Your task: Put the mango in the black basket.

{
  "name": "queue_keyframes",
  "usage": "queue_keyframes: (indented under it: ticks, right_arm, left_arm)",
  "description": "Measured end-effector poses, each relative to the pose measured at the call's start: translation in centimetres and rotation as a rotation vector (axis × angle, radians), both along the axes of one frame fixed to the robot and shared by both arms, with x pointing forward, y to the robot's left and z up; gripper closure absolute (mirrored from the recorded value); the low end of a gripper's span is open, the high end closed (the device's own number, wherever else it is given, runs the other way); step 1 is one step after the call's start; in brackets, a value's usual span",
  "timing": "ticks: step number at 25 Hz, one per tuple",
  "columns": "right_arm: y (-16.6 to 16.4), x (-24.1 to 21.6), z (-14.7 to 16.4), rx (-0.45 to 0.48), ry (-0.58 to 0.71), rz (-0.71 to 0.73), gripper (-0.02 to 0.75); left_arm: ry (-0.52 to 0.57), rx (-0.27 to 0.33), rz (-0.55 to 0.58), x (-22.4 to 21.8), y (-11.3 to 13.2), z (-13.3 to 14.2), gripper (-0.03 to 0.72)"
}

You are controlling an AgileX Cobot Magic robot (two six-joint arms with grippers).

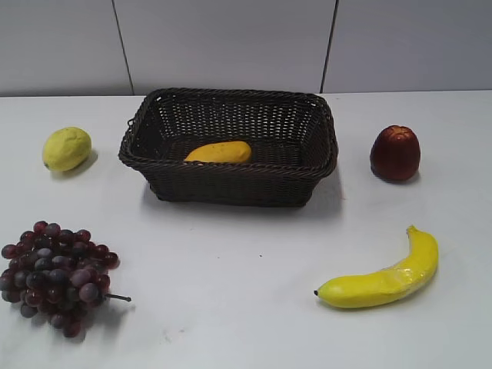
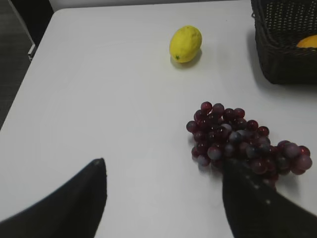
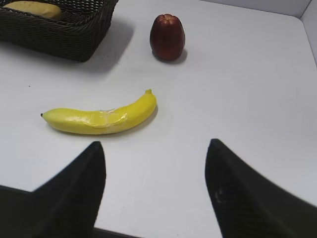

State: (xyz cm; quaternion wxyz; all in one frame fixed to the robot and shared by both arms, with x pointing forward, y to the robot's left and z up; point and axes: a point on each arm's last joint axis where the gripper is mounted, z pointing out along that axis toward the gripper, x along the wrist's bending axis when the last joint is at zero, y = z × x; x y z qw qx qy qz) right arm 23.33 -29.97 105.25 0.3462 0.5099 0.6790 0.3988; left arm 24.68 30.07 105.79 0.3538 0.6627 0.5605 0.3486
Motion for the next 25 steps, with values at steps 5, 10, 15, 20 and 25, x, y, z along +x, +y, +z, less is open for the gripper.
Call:
queue_keyframes:
  ticks: [5, 10, 15, 20, 25]
  right_arm:
    - [0.0, 0.0, 0.0, 0.0, 0.0, 0.0, 0.25]
    - [0.0, 0.0, 0.0, 0.0, 0.0, 0.0, 0.25]
    - [0.0, 0.0, 0.0, 0.0, 0.0, 0.0, 0.25]
    - [0.0, 0.0, 0.0, 0.0, 0.0, 0.0, 0.25]
    - [0.0, 0.0, 0.0, 0.0, 0.0, 0.0, 0.25]
  left_arm:
    - [-0.082, -0.007, 0.0, -1.3, 0.1, 0.0, 0.133]
    - [-0.09, -0.008, 0.0, -1.5, 0.1, -0.1, 0.133]
    - [-0.088, -0.009, 0.0, -1.4, 0.1, -0.1, 0.133]
    - [-0.088, -0.009, 0.0, -1.4, 0.1, -0.1, 0.133]
    - [-0.087, -0.009, 0.0, -1.4, 0.1, -0.2, 0.133]
